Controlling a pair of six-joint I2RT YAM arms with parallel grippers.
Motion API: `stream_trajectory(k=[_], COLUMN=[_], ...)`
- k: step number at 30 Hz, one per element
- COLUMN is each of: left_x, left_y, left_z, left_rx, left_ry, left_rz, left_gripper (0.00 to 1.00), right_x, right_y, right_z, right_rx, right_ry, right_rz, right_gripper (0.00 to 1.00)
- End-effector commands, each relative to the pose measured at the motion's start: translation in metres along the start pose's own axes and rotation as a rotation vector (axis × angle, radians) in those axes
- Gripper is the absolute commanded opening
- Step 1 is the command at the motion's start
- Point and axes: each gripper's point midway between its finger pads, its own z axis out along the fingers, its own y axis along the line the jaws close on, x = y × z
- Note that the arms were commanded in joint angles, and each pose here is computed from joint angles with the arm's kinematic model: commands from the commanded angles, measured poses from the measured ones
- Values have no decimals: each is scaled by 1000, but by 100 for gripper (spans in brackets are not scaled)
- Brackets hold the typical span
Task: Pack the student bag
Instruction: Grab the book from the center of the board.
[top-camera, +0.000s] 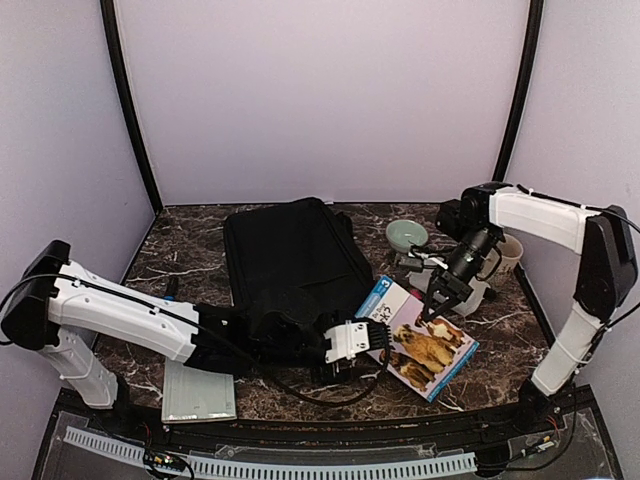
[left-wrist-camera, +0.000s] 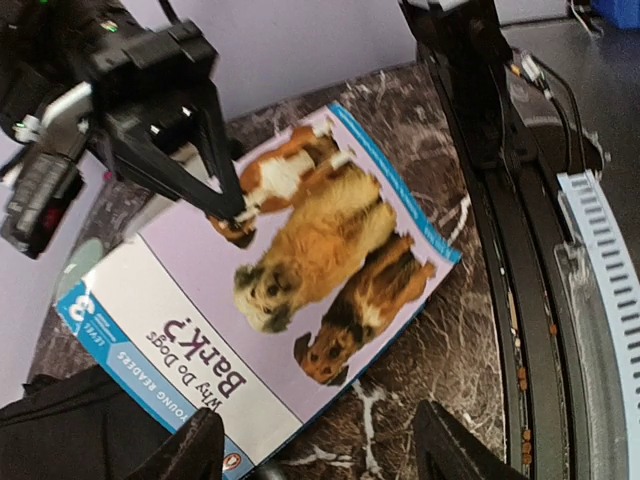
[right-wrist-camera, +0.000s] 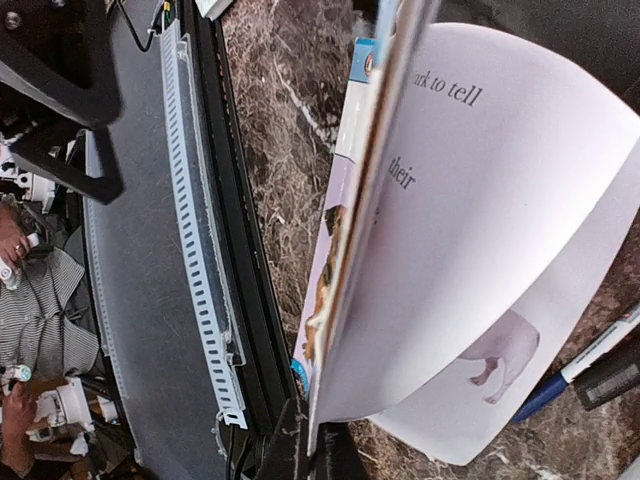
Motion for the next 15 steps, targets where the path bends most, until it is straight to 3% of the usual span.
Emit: stream_trajectory(k=[1, 8, 15], left_x=[-19, -13, 12], left_y=[27, 71, 106], left_z=[-34, -57, -73], left_rx=[-101, -254, -369], left_ry=[-29, -67, -205], left_rz=[-66, -295, -710], left_gripper=[69, 73, 86], right_x=[-37, -62, -98], right_y=[29, 43, 42], right_z=[-32, -59, -75], right_rx=[15, 57, 85], right_ry=[-152, -236, -387], right_rz=[-117, -186, -228], right_gripper=[0, 0, 0])
